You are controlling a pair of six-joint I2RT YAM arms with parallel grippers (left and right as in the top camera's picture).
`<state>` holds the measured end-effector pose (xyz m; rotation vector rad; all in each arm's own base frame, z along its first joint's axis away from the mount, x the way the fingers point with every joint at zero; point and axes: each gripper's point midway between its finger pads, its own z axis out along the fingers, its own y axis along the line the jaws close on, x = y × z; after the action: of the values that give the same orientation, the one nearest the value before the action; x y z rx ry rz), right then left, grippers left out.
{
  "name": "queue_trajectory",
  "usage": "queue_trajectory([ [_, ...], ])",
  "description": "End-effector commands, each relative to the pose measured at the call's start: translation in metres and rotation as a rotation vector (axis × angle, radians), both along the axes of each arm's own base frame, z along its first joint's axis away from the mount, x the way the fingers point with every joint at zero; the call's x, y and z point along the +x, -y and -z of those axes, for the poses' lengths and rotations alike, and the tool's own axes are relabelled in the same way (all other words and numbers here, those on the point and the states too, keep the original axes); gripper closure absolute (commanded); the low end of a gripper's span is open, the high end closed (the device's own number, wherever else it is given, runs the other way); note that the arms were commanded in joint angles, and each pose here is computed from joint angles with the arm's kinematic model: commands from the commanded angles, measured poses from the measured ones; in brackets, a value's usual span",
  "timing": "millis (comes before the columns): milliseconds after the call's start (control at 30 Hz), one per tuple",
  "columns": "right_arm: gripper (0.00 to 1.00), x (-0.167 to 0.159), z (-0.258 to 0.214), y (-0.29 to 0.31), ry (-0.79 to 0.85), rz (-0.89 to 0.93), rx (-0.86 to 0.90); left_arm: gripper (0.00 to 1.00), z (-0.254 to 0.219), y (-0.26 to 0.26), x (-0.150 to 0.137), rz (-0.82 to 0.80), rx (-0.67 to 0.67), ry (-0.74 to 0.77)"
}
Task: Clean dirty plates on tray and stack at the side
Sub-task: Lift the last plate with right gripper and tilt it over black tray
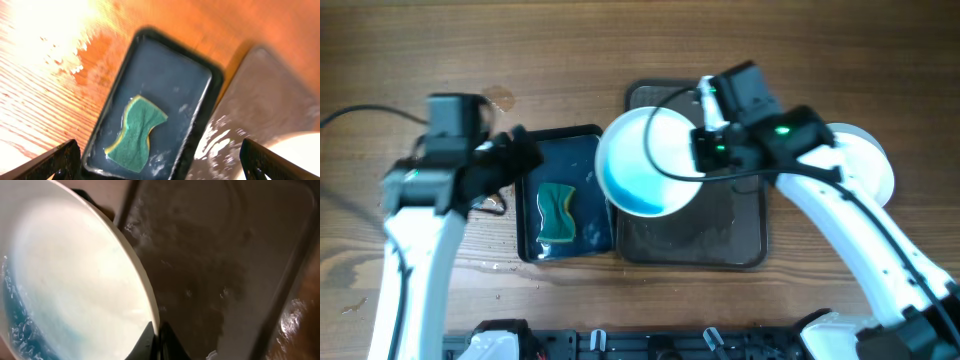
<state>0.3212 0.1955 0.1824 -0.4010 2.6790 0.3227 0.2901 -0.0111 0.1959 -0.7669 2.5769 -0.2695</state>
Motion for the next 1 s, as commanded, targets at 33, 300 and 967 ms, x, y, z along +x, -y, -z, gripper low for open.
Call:
queue_trajectory([
  [33,0.96,0.012,0.018,-0.064,0.053,-0.088,-0.016,0.0,-0.061,-0.027,-0.021,-0.107,-0.058,0.2],
  [300,0.96,0.009,-0.032,-0.106,0.572,0.028,-0.304,0.0,-0.079,-0.034,-0.042,-0.143,-0.04,0.268],
  [967,0.96,-0.066,-0.116,-0.134,1.056,0.026,-0.629,0.0,-0.075,-0.034,-0.04,-0.143,-0.042,0.252],
])
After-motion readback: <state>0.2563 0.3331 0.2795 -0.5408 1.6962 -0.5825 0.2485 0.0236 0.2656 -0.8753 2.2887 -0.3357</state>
